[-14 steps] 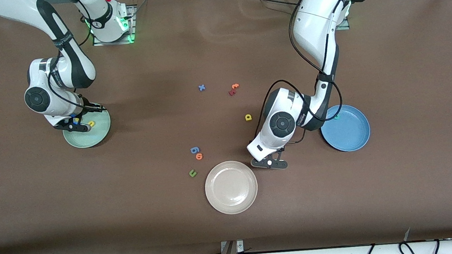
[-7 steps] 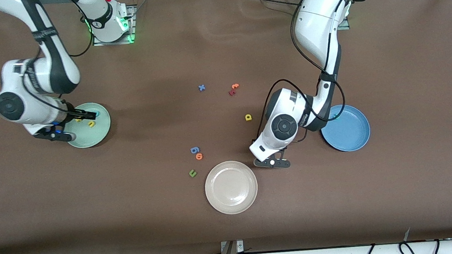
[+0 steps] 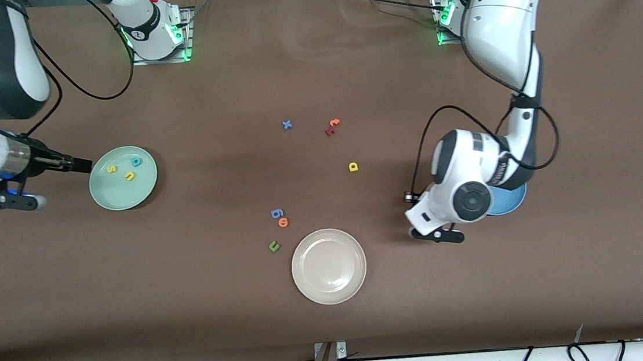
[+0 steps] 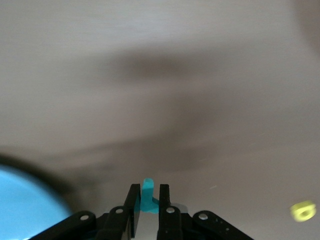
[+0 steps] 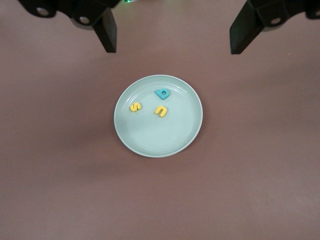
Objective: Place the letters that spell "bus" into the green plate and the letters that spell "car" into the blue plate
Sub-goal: 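Carry the l to the blue plate while the right gripper withdraws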
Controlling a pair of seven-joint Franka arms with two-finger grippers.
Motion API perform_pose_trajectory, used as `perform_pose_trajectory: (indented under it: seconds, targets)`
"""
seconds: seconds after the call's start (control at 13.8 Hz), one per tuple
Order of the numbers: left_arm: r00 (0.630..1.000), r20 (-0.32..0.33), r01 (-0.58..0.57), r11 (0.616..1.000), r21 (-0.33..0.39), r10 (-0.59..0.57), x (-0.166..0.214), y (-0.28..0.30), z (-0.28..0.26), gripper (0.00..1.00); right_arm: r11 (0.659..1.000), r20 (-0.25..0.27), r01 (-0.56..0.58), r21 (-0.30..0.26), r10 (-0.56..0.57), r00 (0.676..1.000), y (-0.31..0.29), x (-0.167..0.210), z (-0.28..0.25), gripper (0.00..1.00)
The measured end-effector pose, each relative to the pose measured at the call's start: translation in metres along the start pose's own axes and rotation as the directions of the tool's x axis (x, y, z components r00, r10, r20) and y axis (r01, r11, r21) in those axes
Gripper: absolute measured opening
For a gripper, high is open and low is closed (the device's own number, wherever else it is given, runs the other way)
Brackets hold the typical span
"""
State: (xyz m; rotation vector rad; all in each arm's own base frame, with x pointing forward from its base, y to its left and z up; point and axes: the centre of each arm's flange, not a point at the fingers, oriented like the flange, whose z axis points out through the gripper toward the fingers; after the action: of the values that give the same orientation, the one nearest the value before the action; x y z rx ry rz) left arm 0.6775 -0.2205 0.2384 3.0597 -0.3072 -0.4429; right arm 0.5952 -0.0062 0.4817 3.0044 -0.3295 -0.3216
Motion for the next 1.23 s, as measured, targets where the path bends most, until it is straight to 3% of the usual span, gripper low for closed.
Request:
perform_pose_trajectory:
  seconds: [0.14, 0.51, 0.94, 1.23]
  targets:
    - [0.999, 0.004, -0.049, 0.999, -0.001, 0.049, -0.009, -0.045, -0.014, 0.19, 1.0, -0.046, -0.004, 0.013, 0.005, 0.999, 0.002, 0.0, -0.03, 1.0]
    - [0.996, 0.013, -0.085, 0.996, -0.005, 0.085, -0.039, -0.101, -0.015, 0.19, 0.997, -0.085, -0.004, 0.073, 0.01, 0.996, 0.001, -0.004, -0.069, 1.0]
    - [0.99, -0.052, -0.13, 0.991, 0.002, 0.13, -0.092, -0.115, 0.026, 0.19, 0.998, -0.051, 0.011, 0.069, -0.008, 0.999, -0.01, -0.006, -0.063, 1.0]
    - [0.985, -0.038, -0.165, 0.986, 0.028, 0.166, -0.117, -0.123, 0.04, 0.19, 0.998, -0.048, 0.012, 0.069, -0.008, 0.999, -0.01, -0.006, -0.063, 1.0]
